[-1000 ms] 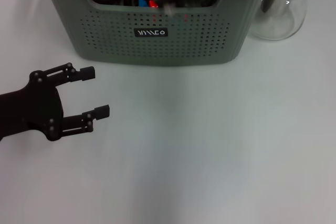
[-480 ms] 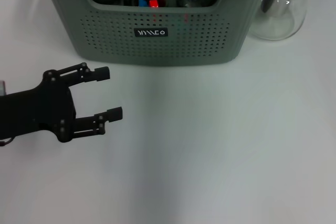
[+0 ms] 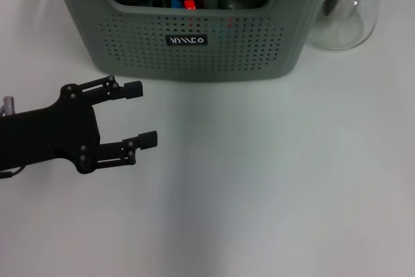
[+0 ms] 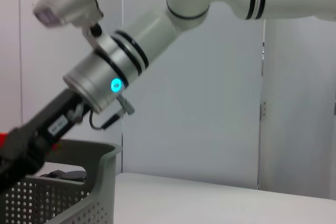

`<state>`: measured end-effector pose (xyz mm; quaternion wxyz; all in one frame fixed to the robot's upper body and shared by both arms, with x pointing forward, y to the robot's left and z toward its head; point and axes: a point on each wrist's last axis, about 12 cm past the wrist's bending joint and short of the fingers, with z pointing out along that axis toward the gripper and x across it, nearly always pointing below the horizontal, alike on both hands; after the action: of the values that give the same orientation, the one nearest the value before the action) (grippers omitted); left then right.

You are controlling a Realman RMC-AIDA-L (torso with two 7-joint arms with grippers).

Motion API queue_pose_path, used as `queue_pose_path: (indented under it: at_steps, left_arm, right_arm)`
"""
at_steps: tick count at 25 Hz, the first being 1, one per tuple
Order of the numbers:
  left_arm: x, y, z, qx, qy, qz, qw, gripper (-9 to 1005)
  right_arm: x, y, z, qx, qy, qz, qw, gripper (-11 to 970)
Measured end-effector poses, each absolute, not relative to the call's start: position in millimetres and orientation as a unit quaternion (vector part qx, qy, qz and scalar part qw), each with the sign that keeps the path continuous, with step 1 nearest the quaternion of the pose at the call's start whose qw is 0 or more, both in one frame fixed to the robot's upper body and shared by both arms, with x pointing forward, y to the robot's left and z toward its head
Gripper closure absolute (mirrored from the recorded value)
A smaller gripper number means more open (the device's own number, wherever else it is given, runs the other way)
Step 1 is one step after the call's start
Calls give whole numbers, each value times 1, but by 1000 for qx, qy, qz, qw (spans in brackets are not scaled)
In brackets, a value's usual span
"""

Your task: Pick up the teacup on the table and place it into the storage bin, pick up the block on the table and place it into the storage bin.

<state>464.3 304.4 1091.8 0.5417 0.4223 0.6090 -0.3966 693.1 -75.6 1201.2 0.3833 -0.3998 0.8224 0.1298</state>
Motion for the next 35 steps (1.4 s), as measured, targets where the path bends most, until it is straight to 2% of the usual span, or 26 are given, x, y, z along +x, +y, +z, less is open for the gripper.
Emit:
queue_pose_path:
  at_steps: [6, 12, 17, 21, 23, 28, 35]
  left_arm:
    - [466, 303, 1093, 425, 607, -396, 542, 209]
    - [467, 300, 1091, 421, 605, -405, 541, 209]
    - [468, 299, 1092, 422, 602, -408, 540, 208]
    - [468, 300, 1093, 419, 602, -408, 544, 208]
    - [468, 300, 1093, 419, 601, -409, 544, 207]
    - [468, 300, 1095, 415, 601, -420, 539, 207]
    - [467, 301, 1095, 407, 608, -426, 532, 206]
  right_arm:
    - [692, -74, 1189, -409, 820, 110, 384, 733]
    - [693, -73, 1187, -409, 818, 105, 391, 484]
    - [690, -78, 1197, -400, 808, 130, 413, 394]
    - [680, -92, 1217, -385, 784, 179, 453, 322]
    - [671, -101, 1225, -380, 769, 211, 469, 286]
    - [638, -134, 1229, -375, 726, 293, 496, 294]
    - [592, -189, 1192, -377, 678, 398, 490, 244]
